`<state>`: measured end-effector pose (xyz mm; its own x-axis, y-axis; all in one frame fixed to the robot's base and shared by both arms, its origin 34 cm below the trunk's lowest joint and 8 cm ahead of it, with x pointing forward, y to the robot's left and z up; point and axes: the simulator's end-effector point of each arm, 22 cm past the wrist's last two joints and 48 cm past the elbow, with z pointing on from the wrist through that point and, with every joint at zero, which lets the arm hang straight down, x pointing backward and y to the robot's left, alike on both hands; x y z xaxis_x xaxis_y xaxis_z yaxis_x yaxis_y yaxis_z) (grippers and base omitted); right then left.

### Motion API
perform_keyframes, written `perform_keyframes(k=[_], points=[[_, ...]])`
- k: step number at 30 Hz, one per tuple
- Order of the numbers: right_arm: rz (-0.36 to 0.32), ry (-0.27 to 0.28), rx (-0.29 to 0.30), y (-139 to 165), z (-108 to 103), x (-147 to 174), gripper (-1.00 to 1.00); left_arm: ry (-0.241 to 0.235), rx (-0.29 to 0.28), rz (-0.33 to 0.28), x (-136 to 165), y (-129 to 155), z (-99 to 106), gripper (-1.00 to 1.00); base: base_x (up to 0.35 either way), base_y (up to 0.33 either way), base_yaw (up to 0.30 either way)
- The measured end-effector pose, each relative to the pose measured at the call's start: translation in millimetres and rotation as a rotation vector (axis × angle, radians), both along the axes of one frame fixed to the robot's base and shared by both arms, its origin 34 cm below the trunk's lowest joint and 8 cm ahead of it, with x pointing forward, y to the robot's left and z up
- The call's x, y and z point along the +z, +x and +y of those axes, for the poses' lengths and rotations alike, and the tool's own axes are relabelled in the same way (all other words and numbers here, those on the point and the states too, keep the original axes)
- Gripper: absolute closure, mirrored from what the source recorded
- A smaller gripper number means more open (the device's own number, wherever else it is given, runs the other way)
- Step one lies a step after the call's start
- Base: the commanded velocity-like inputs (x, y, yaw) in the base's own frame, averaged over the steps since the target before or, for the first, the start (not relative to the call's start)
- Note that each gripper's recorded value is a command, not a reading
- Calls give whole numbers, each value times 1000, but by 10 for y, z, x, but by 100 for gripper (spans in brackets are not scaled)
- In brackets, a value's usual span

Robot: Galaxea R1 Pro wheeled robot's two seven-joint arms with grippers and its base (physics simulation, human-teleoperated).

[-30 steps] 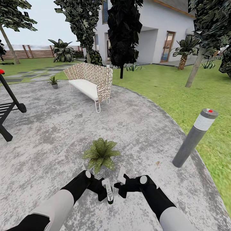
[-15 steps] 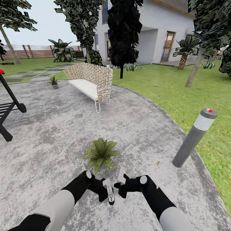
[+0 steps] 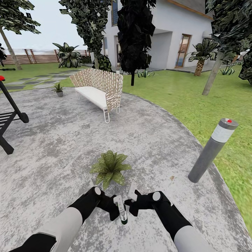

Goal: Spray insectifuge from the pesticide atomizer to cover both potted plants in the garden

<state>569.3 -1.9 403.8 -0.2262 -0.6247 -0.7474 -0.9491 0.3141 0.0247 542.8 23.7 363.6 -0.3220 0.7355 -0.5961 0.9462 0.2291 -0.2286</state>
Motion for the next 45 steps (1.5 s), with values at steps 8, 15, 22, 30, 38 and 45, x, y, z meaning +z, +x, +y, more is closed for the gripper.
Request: perform_keyframes(k=[8,15,22,30,38,45], points=[[0,0,0,-1,1,0,100,-26,-8,-16,32,15,-35,100,0,0,0],[0,0,1,-2,2,-1,100,-22,-3,-18,23,30,14,100,0,0,0],[3,-1,1,-10,1,-10,100,14,11,-19,-45,74,285,100,0,0,0],[3,-2,1,-9,-4,-12,100,88,54,-13,-187,117,889,100,0,0,0],[4,-12,-5,-4,-62,-47,100,175,118,30,-425,-52,1749,100,0,0,0],[81,-116,-118,-157,-647,-619,-100,187,502,13,-727,13,2311,100,0,0,0]])
